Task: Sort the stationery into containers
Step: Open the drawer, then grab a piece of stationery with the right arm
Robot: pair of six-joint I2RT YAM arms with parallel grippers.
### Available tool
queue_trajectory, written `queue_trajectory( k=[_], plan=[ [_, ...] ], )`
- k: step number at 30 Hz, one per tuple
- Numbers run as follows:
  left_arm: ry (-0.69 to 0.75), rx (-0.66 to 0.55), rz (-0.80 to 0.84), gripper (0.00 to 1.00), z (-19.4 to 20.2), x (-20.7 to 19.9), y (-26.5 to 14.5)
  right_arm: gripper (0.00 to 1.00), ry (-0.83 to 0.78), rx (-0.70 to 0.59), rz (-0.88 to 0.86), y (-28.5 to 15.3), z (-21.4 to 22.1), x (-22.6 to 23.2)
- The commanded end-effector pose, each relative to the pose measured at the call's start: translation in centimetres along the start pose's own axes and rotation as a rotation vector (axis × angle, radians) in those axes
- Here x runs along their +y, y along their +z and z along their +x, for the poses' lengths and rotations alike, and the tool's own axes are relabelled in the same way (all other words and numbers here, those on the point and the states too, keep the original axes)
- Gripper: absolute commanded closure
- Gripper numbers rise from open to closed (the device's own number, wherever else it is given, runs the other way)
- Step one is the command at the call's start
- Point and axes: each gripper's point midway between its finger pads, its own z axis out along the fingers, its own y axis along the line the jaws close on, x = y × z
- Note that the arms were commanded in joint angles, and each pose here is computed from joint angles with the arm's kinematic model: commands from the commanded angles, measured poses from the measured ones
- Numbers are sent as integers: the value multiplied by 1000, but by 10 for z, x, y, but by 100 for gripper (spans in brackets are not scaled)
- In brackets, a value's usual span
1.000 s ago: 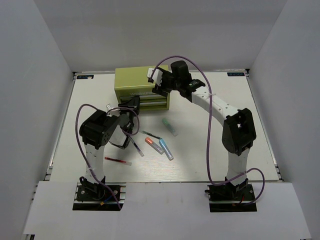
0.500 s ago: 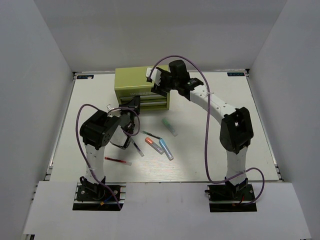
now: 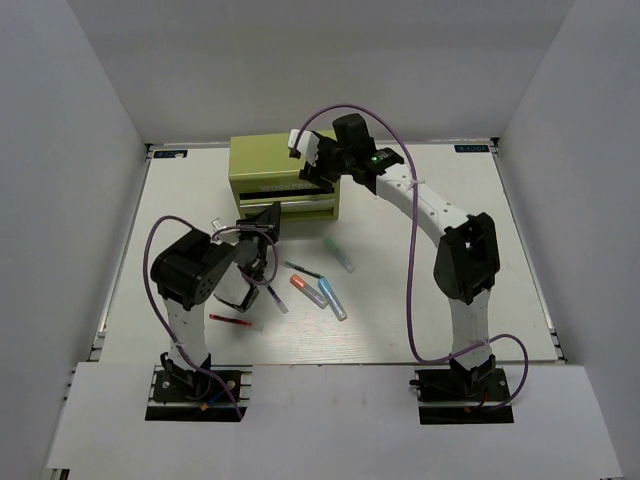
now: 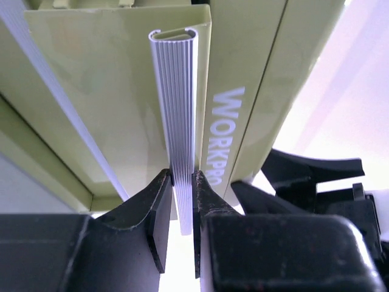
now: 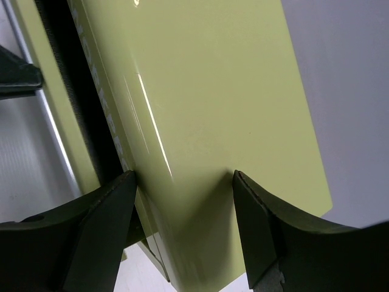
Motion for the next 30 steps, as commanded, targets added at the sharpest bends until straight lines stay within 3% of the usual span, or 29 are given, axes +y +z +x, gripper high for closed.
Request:
queue_trajectory(
  k=[1,12,14,15,19,27,30],
  plan=[
    [14,75,109,100,7,-16,-39,32,8,41,87,10,13,-22],
    [30,114,106,100,13,-23,-62,29,25,69,78,11,22,-17],
    [22,115,106,84,11,-23,-61,20,25,71,69,8,23,-15],
    [19,140,119,59,17,-26,-61,16,24,68,65,8,23,-14],
    [3,131,129,30,13,-31,-59,10,22,34,63,0,14,-11],
    [30,191,191,16,18,-55,-75,10,11,-9,62,-29,-2,-7],
    [71,225,192,16,21,-56,-82,10,1,-30,70,-44,-7,-1]
  ],
)
